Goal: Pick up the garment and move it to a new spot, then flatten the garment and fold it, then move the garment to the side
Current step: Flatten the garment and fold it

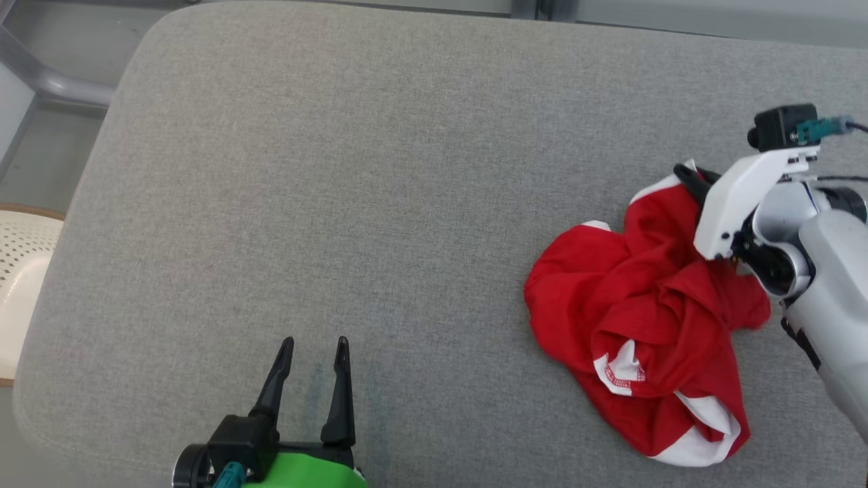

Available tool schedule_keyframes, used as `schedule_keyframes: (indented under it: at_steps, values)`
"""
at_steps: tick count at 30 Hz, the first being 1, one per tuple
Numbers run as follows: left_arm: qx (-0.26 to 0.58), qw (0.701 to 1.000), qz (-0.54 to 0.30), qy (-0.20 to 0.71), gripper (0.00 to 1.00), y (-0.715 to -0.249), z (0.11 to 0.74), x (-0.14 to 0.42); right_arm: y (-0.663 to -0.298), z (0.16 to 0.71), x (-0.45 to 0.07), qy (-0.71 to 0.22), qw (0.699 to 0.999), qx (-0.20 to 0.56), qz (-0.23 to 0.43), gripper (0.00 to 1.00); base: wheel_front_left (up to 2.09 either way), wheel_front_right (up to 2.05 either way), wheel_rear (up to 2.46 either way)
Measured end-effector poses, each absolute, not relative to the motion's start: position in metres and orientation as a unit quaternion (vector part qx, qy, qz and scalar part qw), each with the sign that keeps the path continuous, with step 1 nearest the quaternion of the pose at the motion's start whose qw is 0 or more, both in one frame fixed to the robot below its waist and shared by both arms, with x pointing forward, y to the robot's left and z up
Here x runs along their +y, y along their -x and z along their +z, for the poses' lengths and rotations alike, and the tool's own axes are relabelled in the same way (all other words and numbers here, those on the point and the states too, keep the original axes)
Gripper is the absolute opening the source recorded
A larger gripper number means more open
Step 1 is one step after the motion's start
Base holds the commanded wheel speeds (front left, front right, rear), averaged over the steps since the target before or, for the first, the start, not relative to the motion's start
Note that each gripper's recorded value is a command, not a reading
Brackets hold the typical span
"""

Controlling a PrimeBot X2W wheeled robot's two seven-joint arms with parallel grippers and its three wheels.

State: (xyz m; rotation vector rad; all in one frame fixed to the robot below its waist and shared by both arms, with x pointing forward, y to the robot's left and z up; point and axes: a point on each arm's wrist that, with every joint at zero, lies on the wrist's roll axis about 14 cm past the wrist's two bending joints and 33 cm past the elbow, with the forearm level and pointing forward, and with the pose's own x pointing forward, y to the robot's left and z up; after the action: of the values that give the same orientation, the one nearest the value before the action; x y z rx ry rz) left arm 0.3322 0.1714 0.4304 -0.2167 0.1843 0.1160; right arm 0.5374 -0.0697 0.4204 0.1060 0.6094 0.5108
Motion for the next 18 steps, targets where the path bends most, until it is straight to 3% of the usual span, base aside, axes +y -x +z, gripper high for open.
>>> schedule_keyframes:
  at_steps: [6, 18]
  values:
    - [0.078, 0.987, 0.052, 0.127, 1.0, -0.331, 0.439, 0.167, -0.558, 0.511, -0.042, -0.027, 0.935, 0.192, 0.297, 0.0, 0.0, 0.0, 0.0]
    - [0.044, 0.987, 0.05, 0.145, 1.0, -0.314, 0.458, 0.166, -0.543, 0.652, 0.006, -0.017, 0.935, 0.033, 0.353, 0.0, 0.0, 0.0, 0.0]
